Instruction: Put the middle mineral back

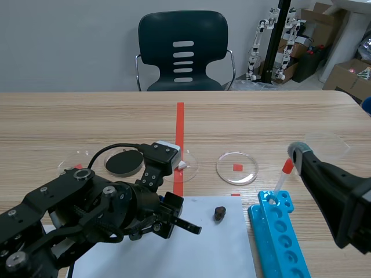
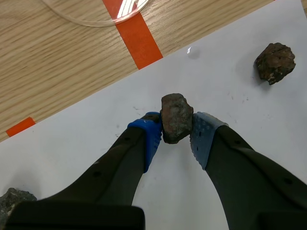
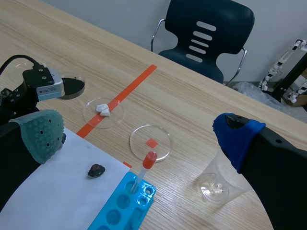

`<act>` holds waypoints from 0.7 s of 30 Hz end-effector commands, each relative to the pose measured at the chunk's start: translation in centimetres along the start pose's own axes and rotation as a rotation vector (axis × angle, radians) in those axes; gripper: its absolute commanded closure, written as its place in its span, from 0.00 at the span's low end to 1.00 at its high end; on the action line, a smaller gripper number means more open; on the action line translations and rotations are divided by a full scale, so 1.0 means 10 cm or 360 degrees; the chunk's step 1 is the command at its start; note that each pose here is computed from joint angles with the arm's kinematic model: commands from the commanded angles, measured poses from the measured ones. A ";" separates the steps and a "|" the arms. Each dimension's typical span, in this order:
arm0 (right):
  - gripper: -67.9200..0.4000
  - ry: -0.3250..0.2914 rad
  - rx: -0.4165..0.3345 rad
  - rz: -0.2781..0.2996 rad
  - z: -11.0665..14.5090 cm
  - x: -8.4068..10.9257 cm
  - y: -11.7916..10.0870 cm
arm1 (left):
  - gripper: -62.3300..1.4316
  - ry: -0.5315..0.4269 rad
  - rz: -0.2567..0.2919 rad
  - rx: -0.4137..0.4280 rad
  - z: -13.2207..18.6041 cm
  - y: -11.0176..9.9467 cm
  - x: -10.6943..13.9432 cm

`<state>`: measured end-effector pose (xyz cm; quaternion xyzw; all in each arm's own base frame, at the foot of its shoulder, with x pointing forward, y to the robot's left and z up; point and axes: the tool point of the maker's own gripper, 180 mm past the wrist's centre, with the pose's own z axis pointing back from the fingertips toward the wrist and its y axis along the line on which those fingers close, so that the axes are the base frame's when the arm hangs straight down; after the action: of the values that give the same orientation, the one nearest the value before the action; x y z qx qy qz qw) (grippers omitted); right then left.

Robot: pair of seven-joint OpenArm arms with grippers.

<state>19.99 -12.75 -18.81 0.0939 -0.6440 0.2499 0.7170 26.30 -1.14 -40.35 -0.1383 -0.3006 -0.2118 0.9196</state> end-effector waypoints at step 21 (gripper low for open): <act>0.00 -0.0056 -0.0006 0.0012 -0.02 0.11 -0.01 | 0.80 0.0017 0.0038 0.0101 -0.04 0.13 -0.04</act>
<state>19.99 -12.76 -18.82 0.0939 -0.6438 0.2499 0.7171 26.23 0.49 -41.81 -0.1047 -0.2873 -0.1933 0.9323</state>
